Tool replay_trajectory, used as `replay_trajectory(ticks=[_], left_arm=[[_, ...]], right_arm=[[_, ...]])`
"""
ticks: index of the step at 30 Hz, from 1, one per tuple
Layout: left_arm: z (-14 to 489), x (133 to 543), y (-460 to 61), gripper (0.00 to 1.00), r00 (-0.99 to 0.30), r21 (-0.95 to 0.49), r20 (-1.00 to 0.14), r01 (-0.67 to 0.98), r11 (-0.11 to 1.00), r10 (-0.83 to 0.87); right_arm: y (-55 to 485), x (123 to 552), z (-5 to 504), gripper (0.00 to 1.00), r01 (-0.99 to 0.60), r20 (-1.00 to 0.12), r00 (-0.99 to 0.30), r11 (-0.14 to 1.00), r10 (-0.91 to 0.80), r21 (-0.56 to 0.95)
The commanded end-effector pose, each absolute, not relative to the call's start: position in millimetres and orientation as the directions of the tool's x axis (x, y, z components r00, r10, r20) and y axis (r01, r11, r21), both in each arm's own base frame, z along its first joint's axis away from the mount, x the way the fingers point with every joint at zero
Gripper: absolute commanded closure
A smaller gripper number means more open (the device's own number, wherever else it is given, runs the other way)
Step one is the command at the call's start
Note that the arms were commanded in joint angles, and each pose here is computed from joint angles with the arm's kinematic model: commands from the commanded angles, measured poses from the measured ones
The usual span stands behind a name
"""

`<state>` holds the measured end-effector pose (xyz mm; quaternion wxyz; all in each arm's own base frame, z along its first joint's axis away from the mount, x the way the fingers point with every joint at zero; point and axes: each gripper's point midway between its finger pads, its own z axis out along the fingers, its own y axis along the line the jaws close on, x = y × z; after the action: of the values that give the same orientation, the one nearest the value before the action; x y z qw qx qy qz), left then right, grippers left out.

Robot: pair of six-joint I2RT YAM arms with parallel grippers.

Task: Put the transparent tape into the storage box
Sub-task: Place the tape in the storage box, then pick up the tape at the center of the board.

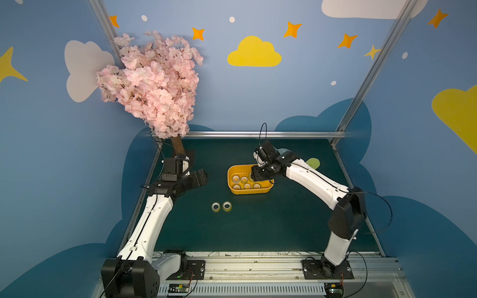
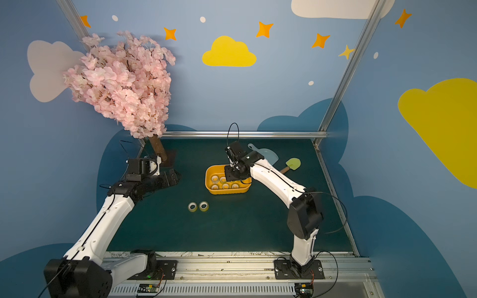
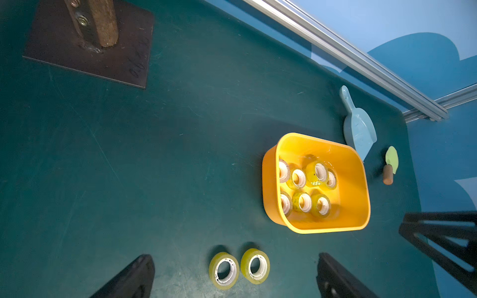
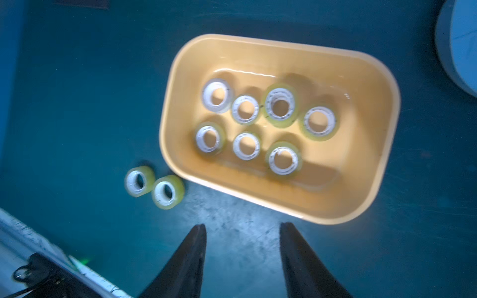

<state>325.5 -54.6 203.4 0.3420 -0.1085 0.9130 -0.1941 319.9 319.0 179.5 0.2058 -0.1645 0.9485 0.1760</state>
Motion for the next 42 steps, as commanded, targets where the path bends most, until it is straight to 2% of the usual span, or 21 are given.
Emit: replay_trajectory(ticks=[1, 3, 7, 10, 19, 26, 35, 42], left_arm=[[217.1, 307.4, -73.0, 0.0, -0.767, -0.503, -0.555, 0.001, 0.864, -0.323], [210.4, 295.7, -75.5, 0.0, -0.789, -0.506, -0.533, 0.007, 0.863, -0.306], [184.5, 283.0, -69.4, 0.0, -0.811, -0.477, -0.499, -0.038, 0.878, -0.306], [189.2, 281.6, -70.3, 0.0, -0.809, -0.49, -0.494, -0.043, 0.871, -0.318], [194.3, 277.6, -61.8, 0.0, -0.761, -0.473, -0.549, -0.058, 0.879, -0.345], [200.8, 277.5, -55.0, 0.0, -0.731, -0.448, -0.586, -0.066, 0.891, -0.349], [199.7, 281.1, -55.0, 0.0, -0.739, -0.451, -0.577, -0.067, 0.89, -0.348], [200.9, 282.9, -53.5, 0.0, -0.734, -0.458, -0.579, -0.069, 0.886, -0.357]], right_arm=[[342.0, 293.3, 151.7, 0.48, -0.384, -0.423, -0.88, 0.849, -0.217, 0.362], [357.9, 277.7, 138.4, 0.48, -0.385, -0.397, -0.892, 0.825, -0.217, 0.414], [384.0, 257.6, 109.5, 0.48, -0.372, -0.35, -0.907, 0.832, -0.232, 0.412], [404.3, 248.7, 88.3, 0.48, -0.373, -0.305, -0.915, 0.844, -0.266, 0.384], [427.2, 254.5, 60.3, 0.47, -0.395, -0.272, -0.906, 0.876, -0.323, 0.275], [426.8, 258.8, 33.4, 0.47, -0.39, -0.24, -0.91, 0.897, -0.34, 0.21], [415.5, 252.1, 12.5, 0.49, -0.384, -0.197, -0.914, 0.911, -0.353, 0.149], [383.2, 247.8, 2.8, 0.57, -0.36, -0.171, -0.923, 0.931, -0.345, 0.068]])
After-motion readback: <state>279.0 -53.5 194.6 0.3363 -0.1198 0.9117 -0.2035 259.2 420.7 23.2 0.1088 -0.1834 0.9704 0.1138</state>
